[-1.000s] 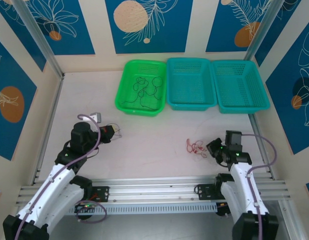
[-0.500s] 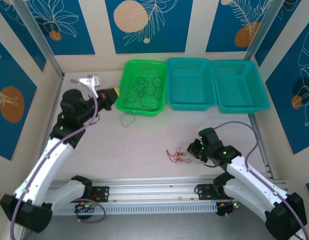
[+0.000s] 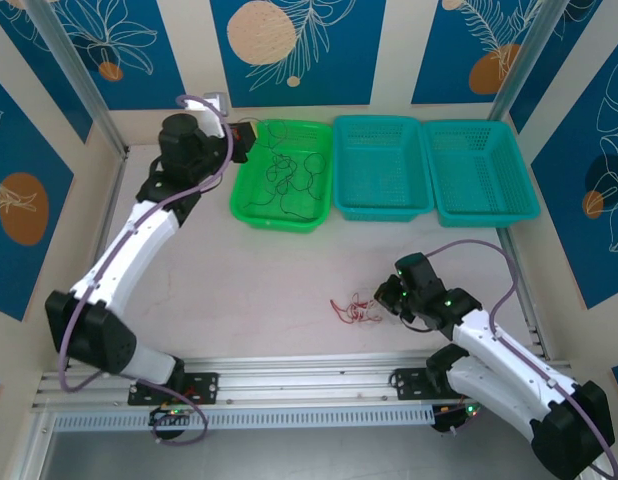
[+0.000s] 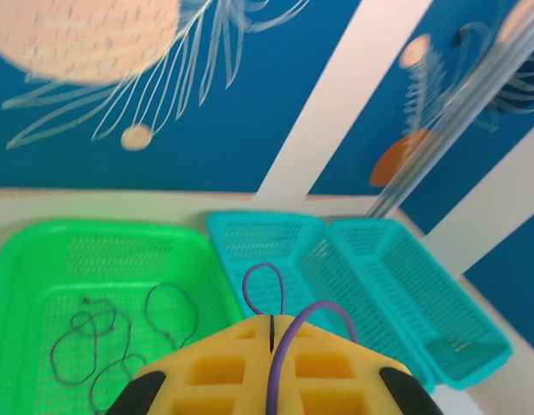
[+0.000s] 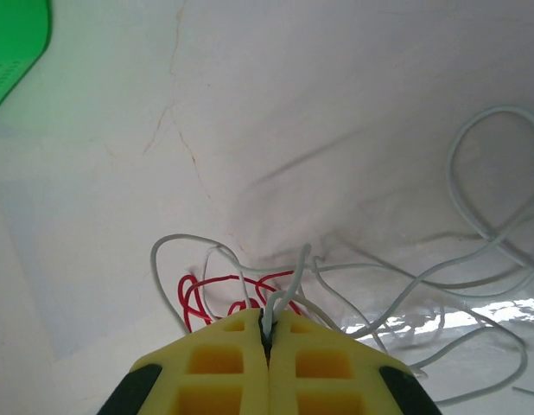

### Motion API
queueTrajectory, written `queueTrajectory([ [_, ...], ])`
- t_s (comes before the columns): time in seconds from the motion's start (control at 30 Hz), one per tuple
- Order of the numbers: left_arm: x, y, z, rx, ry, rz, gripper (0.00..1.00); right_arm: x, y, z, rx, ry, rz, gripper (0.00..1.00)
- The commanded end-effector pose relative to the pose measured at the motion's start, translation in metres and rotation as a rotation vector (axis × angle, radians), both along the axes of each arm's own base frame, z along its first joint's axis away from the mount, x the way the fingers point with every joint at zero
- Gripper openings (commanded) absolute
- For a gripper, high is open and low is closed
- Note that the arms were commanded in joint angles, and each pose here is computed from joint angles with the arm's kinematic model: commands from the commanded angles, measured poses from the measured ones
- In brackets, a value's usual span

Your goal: Untangle the cables

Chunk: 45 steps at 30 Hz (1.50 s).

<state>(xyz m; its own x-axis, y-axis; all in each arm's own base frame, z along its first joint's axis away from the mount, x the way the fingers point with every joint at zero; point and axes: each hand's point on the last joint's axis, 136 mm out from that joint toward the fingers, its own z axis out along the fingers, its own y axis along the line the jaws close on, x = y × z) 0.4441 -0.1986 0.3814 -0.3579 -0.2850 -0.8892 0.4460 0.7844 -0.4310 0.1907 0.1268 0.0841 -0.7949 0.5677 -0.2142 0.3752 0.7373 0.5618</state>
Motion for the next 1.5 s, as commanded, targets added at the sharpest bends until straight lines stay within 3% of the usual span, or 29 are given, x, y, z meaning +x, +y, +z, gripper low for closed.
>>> queueTrajectory([
  [0.0, 0.021, 0.009, -0.037, 0.044, 0.045, 0.076, 0.00, -0.009, -0.010, -0.004, -0.021, 0.012, -0.033, 0.00],
  [0.1, 0.031, 0.009, -0.085, 0.067, 0.118, 0.093, 0.00, -0.014, -0.013, -0.007, -0.015, 0.010, -0.044, 0.00],
  [0.27, 0.033, 0.016, -0.150, 0.202, 0.305, 0.132, 0.36, -0.018, -0.016, -0.008, -0.015, 0.009, -0.046, 0.00],
  [0.4, 0.025, 0.024, -0.156, 0.238, 0.329, 0.154, 0.48, -0.016, -0.016, -0.008, -0.015, 0.004, -0.051, 0.00],
  [0.63, -0.013, 0.012, -0.111, 0.166, 0.266, 0.069, 0.49, -0.012, -0.012, -0.007, -0.008, -0.006, -0.042, 0.00],
  [0.9, -0.117, -0.048, -0.085, -0.001, 0.158, -0.227, 0.49, 0.002, 0.011, 0.012, 0.036, -0.064, 0.063, 0.00],
  [1.07, -0.198, -0.084, -0.114, 0.075, 0.123, -0.478, 0.51, 0.013, 0.035, 0.033, 0.079, -0.127, 0.169, 0.00],
  [1.17, -0.229, -0.094, -0.146, 0.109, 0.149, -0.600, 0.53, 0.017, 0.054, 0.044, 0.105, -0.178, 0.262, 0.00],
  [1.37, -0.252, -0.111, -0.194, 0.109, 0.223, -0.698, 0.55, 0.013, 0.096, 0.058, 0.083, -0.235, 0.481, 0.00],
  [1.47, -0.252, -0.112, -0.223, 0.170, 0.243, -0.701, 0.60, 0.007, 0.114, 0.059, 0.082, -0.235, 0.572, 0.00],
])
